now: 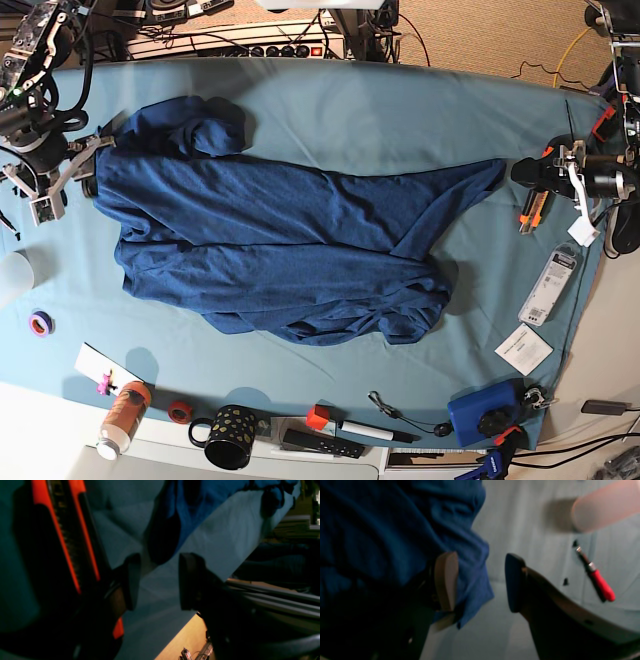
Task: Layout the t-shirt on the table in an organized manner, then fold the t-shirt properly
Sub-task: 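Release the hem and move the left gripper back over the shirt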
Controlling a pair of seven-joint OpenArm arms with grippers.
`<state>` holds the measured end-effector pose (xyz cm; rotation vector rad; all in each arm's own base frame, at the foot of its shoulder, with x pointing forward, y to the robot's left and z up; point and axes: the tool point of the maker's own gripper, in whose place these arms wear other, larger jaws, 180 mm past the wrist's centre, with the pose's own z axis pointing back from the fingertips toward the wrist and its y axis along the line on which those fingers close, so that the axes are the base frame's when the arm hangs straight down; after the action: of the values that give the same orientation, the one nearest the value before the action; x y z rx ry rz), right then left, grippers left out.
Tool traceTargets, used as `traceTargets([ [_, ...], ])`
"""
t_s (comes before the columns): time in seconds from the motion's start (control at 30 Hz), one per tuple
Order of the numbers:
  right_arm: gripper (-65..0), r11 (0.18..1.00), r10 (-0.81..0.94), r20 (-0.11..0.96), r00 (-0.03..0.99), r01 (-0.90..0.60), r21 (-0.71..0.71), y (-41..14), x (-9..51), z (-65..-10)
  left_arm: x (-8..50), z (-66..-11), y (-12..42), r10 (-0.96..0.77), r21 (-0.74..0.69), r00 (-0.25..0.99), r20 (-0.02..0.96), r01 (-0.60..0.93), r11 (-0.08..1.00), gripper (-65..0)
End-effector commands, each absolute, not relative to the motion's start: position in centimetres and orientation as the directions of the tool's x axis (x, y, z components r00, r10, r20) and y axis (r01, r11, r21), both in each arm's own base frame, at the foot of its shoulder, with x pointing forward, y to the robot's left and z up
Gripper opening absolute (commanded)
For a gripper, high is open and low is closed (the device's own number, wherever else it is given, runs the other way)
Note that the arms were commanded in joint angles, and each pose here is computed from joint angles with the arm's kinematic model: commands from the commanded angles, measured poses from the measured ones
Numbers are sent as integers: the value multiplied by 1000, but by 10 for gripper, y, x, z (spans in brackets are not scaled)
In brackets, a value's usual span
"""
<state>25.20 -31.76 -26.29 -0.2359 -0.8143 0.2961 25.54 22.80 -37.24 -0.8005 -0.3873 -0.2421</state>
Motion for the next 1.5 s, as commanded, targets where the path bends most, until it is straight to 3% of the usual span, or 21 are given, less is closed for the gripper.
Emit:
traceTargets([
  [0.0,-351,923,375,716,589,-170,-344,-315,261,-244,266,-358,236,-59,-629,885,463,374,681,-387],
  [0.2,-351,937,348,768,538,-197,-287,-301,266,-237,274,-357,224,-24,-646,871,490,382,661,-388],
  [0.53,-351,935,355,834,422,-157,-318,-300,288,-207,297,-345,184,10,-677,834,552,441,589,-389],
  [0.87,-351,929,361,837,411,-87,-359,-313,293,-198,340,-310,141,123,-692,748,652,521,500,-390],
  [1.03,-352,932,345,837,425,-53,-358,-319,292,-199,377,-306,137,141,-594,663,736,531,605,-390],
  [1.23,-366,923,287,883,371,-355,-150,-244,281,-218,411,-295,131,104,-475,572,814,551,687,-390],
  [1.47,-366,937,129,917,378,-348,12,-214,276,-234,433,-266,128,112,-430,502,858,580,692,-390],
])
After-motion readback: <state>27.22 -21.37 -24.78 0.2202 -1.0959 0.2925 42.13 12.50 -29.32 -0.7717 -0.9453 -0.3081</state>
